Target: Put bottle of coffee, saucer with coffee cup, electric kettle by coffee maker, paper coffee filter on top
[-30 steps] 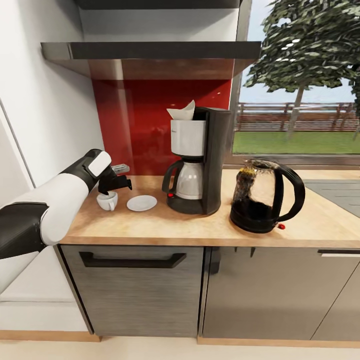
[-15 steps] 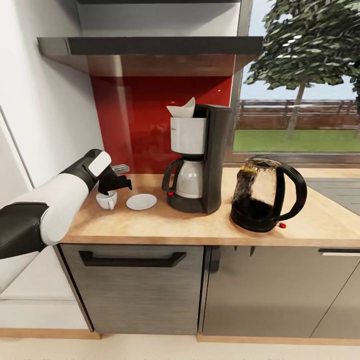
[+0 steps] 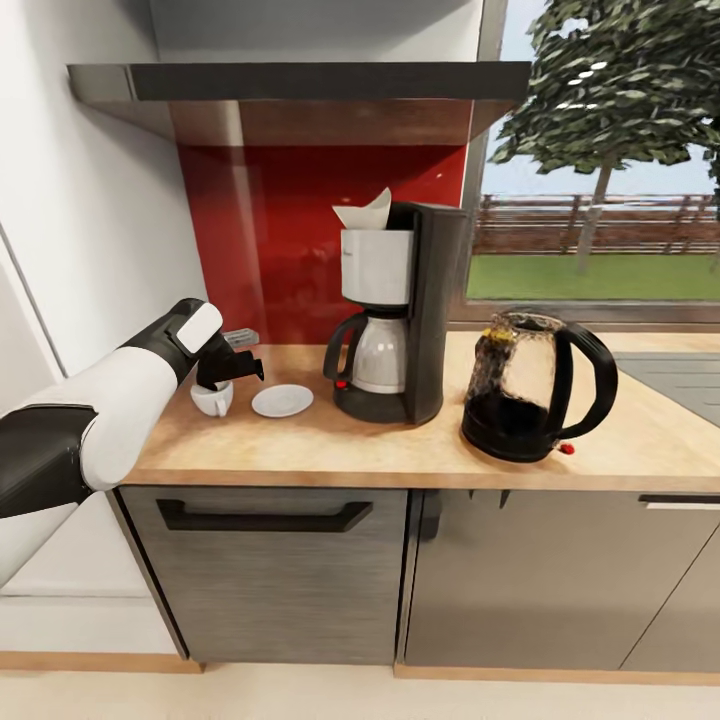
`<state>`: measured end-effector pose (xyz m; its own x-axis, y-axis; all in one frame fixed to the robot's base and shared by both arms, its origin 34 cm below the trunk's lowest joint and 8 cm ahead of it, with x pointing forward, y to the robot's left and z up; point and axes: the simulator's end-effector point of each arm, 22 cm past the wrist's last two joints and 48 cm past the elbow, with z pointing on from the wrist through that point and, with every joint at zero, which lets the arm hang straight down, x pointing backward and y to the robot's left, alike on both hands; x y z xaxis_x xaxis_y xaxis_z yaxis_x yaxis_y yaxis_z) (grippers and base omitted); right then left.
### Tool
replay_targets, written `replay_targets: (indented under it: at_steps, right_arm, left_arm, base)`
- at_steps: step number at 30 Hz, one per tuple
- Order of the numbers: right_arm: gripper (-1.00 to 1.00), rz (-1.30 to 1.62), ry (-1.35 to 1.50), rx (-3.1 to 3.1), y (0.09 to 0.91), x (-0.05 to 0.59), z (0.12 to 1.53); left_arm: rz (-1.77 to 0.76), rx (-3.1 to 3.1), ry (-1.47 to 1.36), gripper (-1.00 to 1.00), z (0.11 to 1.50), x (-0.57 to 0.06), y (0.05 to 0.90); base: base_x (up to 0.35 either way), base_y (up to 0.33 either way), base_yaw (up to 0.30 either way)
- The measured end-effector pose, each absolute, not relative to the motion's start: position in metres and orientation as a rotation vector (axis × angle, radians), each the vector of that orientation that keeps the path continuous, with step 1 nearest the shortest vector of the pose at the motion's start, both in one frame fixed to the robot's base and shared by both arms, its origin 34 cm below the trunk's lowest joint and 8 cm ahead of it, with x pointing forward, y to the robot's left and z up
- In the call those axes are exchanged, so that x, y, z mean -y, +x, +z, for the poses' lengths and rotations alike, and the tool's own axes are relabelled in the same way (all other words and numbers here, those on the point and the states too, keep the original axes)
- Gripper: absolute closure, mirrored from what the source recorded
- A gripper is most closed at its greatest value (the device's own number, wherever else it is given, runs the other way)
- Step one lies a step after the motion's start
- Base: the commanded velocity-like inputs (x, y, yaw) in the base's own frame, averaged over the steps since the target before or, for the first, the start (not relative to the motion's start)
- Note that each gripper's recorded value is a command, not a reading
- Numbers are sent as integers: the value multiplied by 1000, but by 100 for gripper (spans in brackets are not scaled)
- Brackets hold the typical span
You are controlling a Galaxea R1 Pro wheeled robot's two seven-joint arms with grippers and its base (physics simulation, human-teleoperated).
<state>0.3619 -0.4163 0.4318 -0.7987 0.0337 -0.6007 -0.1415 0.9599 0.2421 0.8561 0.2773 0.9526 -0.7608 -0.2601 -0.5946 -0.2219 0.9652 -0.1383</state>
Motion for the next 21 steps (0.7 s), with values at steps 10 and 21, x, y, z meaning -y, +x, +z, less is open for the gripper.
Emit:
replay_targets:
  at_steps: [10,21]
  right_arm:
    - [-100,366,-75,-2476,360,416,431]
    - [-100,366,-72,-2480,359,416,429]
  left_arm:
    - [-77,-2469,-338,-100,949,-277,857]
    - [-77,-2474,-339,-100,945,-277,859]
  base:
    - [0,0,0]
    - [0,0,0]
